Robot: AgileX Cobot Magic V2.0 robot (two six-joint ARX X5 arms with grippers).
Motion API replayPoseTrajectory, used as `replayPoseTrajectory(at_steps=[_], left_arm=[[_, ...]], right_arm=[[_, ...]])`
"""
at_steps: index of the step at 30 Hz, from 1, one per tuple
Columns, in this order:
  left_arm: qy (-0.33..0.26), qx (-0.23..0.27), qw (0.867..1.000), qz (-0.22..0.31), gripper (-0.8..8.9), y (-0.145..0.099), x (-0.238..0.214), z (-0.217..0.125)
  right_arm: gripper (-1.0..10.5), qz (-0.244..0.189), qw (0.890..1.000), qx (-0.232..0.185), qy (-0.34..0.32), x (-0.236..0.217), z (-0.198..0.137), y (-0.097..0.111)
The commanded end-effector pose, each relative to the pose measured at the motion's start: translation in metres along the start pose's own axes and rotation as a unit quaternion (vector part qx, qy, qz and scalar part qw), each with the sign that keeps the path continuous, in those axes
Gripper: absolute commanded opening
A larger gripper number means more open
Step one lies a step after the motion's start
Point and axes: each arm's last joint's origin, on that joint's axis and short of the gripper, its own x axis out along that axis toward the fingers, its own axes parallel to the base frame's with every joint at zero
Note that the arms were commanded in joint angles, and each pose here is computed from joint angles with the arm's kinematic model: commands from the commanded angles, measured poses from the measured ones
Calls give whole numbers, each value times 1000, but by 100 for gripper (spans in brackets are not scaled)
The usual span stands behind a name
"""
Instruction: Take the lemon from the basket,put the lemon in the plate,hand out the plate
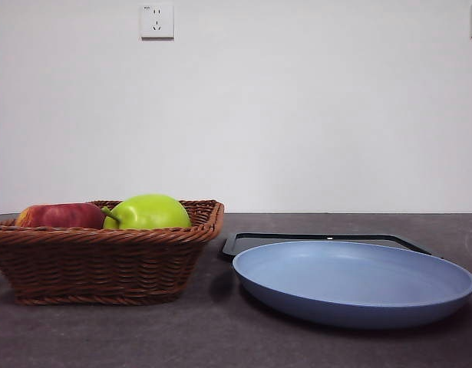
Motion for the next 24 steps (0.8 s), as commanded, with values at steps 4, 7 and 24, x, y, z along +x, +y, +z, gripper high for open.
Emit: replayPoseTrajectory(at_steps=[4,7,24], left_arm=[[-12,-4,1000,-9,7,-13,-4,30],[1,-3,1000,-15,7,-19,-1,46],[165,70,980,-89,7,-56,64,131]], right_arm=[[4,8,1000,-7,17,-4,30,20],[4,-1,999,-21,31,-3,45,29],[4,8,971,-85,224,35,83,50]])
